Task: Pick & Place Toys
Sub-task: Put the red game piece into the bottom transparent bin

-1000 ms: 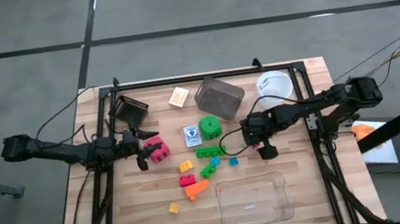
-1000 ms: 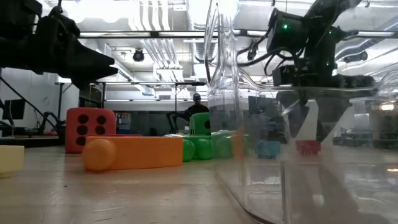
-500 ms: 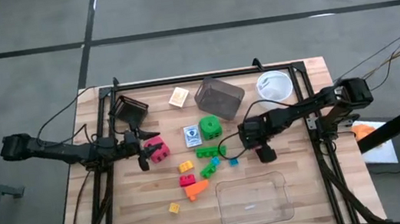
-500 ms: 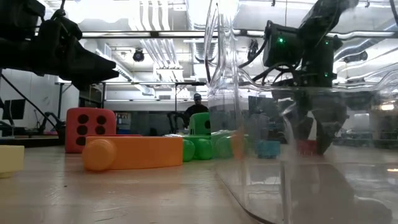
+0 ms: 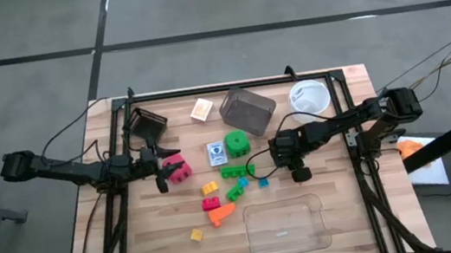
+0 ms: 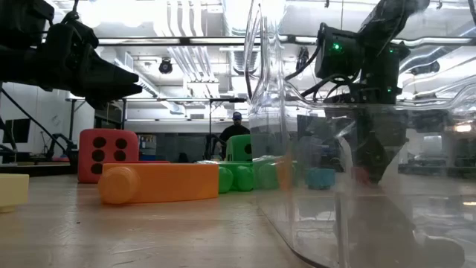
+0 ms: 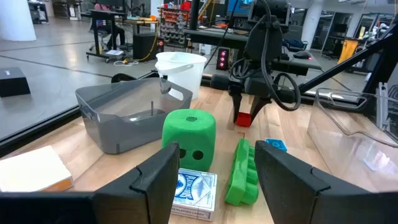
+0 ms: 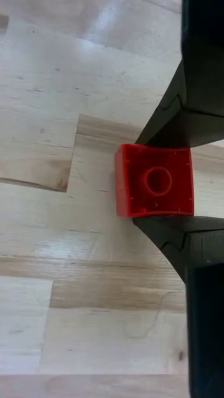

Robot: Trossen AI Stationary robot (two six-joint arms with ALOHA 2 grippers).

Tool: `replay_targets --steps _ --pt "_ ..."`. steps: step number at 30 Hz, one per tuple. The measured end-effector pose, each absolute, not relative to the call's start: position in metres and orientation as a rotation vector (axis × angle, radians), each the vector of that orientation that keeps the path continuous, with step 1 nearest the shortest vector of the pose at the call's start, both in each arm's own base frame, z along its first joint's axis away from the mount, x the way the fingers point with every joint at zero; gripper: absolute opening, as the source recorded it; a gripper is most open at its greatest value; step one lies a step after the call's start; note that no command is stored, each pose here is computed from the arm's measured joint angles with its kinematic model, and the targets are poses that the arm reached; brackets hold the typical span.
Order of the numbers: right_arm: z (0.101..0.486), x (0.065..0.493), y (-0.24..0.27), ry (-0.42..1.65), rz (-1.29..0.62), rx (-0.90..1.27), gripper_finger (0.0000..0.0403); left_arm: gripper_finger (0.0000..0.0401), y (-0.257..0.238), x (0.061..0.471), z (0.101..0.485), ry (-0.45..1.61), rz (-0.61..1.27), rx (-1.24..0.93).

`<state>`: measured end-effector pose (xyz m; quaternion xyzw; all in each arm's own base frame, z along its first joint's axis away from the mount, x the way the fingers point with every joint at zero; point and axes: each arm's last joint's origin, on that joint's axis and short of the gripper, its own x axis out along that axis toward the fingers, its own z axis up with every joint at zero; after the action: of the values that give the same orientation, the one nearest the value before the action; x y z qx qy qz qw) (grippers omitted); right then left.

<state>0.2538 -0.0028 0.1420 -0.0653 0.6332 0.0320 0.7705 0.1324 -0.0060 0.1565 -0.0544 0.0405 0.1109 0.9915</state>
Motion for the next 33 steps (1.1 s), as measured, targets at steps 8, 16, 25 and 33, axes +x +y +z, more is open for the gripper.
replay_targets --steps 8,16,25,33 --pt "0.184 0.251 0.0 1.122 0.099 -0.128 0.0128 0.021 -0.006 0.132 0.157 0.064 0.221 -0.112" --pt "0.227 0.239 0.009 0.503 0.259 -0.043 0.0128 0.021 -0.006 0.132 0.158 0.057 0.22 -0.112" --pt "0.219 0.219 0.035 0.269 0.403 0.068 0.0128 0.021 -0.006 0.132 0.158 0.054 0.22 -0.115" --pt "0.224 0.221 0.065 0.41 0.414 0.026 0.0128 0.021 -0.006 0.132 0.158 0.056 0.22 -0.114"
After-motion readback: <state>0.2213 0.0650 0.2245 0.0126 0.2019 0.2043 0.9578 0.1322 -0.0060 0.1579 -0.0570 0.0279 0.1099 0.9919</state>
